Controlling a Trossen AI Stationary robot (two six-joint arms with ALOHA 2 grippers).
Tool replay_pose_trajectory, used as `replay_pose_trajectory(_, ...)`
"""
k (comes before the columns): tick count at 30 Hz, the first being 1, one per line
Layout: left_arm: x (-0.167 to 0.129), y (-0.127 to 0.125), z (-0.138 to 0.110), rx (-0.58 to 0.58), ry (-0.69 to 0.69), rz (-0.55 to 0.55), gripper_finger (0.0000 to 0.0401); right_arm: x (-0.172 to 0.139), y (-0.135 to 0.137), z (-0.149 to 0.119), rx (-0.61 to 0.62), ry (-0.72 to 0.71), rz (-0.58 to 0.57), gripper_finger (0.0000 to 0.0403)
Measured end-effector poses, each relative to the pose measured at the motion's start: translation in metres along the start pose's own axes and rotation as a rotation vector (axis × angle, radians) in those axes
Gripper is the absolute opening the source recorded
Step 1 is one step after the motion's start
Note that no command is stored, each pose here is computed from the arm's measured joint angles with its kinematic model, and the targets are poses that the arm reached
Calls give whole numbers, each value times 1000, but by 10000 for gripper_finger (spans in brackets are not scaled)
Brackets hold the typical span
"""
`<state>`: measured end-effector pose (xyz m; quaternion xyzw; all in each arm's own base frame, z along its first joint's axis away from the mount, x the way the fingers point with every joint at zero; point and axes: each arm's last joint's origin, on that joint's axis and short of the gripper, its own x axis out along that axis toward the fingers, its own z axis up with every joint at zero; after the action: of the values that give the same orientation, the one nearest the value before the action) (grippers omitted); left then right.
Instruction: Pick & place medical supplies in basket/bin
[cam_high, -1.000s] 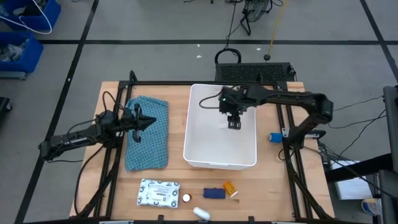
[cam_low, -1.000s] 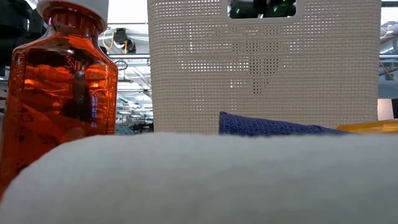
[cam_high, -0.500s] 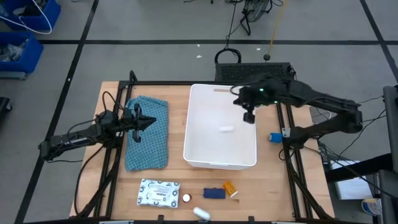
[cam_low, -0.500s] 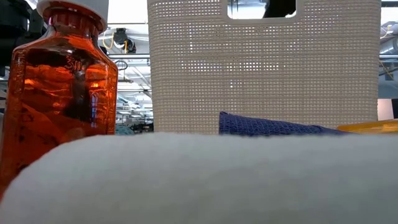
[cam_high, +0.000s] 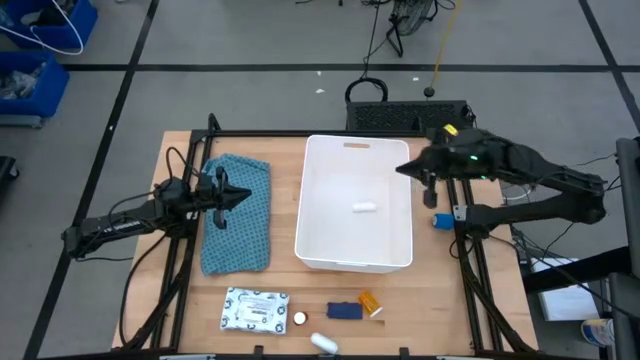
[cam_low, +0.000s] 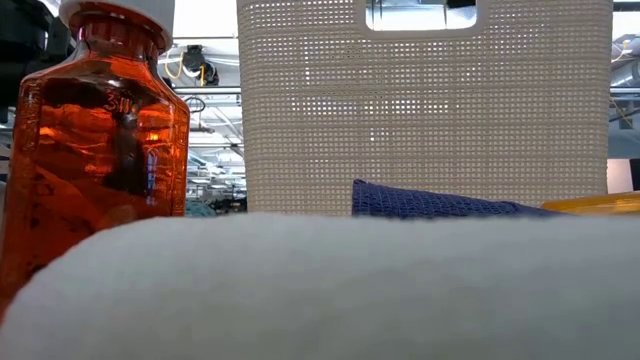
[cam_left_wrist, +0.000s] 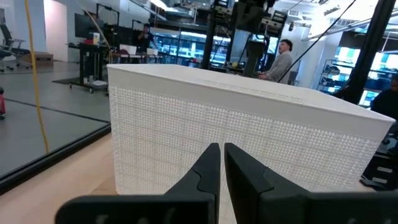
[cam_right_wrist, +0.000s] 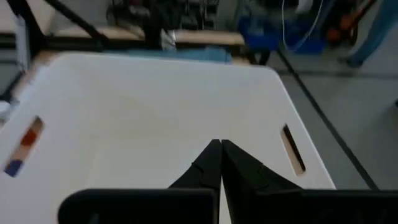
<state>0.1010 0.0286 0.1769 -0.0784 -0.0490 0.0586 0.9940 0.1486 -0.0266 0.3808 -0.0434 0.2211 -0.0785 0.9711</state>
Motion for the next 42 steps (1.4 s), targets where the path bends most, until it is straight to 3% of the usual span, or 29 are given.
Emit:
replay_pose_trajectory(5,0,0,0,2,5,1,26,-11,4,-32,55,-129,-59,1)
replay_pose_trajectory(15,0,0,-1,0,6,0,26,14,26,-110,101,-306,34,0)
replay_pose_trajectory(20,0,0,-1,18,10,1,26,24,34,-129,86,-481,66,0)
replay_pose_trajectory(28,0,0,-1,116,7,-4,26,41,44,-157,71,-536,103,0)
replay_pose_trajectory(31,0,-2,3,116,-23,-63,26,44,47,-165,73,-564,120,0)
replay_pose_trajectory(37,-4,-13,41,88,-46,-139,26,46,52,-175,72,-619,153,0)
replay_pose_trajectory(42,-11,-27,92,82,-16,-173,26,46,53,-176,63,-614,154,0)
